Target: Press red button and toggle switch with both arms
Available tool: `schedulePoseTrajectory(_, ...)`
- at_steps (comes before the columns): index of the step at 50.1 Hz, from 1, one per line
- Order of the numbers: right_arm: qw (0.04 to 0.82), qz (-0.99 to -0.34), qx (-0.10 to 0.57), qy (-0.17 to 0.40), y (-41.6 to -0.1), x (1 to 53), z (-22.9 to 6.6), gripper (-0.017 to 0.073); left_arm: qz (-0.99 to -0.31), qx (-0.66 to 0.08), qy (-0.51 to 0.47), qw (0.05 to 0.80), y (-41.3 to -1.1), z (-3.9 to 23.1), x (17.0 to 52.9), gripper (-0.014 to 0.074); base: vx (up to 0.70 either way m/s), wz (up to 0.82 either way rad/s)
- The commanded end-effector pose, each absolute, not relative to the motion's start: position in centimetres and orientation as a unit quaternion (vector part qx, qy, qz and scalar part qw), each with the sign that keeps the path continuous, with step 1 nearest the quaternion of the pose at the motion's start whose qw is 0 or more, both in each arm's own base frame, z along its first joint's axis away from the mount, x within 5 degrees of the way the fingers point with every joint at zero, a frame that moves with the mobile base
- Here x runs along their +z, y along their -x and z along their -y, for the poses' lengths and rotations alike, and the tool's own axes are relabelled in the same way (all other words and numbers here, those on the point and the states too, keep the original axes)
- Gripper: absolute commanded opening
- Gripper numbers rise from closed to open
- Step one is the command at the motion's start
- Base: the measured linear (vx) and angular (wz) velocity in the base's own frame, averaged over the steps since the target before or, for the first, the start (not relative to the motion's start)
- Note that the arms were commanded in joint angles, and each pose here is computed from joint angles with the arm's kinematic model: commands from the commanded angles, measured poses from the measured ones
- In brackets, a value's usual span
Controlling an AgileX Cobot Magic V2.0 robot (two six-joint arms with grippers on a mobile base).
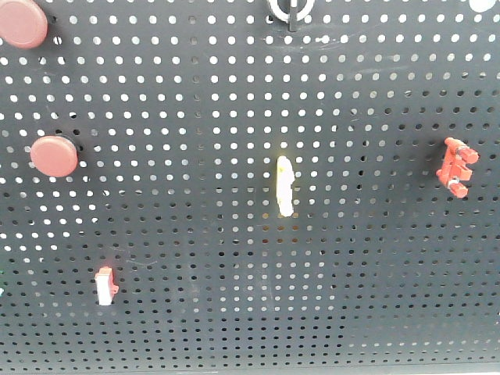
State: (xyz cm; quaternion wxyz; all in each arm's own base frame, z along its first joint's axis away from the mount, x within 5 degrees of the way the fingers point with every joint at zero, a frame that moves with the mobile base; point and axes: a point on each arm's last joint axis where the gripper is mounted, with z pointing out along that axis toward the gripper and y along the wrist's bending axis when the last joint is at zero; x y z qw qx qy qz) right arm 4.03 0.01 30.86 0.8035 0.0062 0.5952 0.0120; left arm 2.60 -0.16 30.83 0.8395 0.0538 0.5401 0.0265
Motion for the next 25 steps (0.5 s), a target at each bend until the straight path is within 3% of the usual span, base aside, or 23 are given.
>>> schedulePoseTrajectory(1,0.841,-0.541,0.005,0.001,-3.5,37.3,0.0,0.0000,-0.471,0.027,-0.044,0.881,-0.5,0.0,36.9,0.0002,0.00,0.00)
schedulePoseTrajectory(12,0.853,-0.522,0.005,0.002,-5.8,44.7,-0.1,0.0000,-0.486,0.048,-0.062,0.871,-1.5,0.1,45.7,0.0002,0.00,0.00)
schedulePoseTrajectory(25,0.832,-0.555,0.007,0.002,-10.8,45.6,-0.1,0.0000,-0.538,0.043,-0.067,0.839,-6.8,0.5,47.2,0.0002,0.00,0.00)
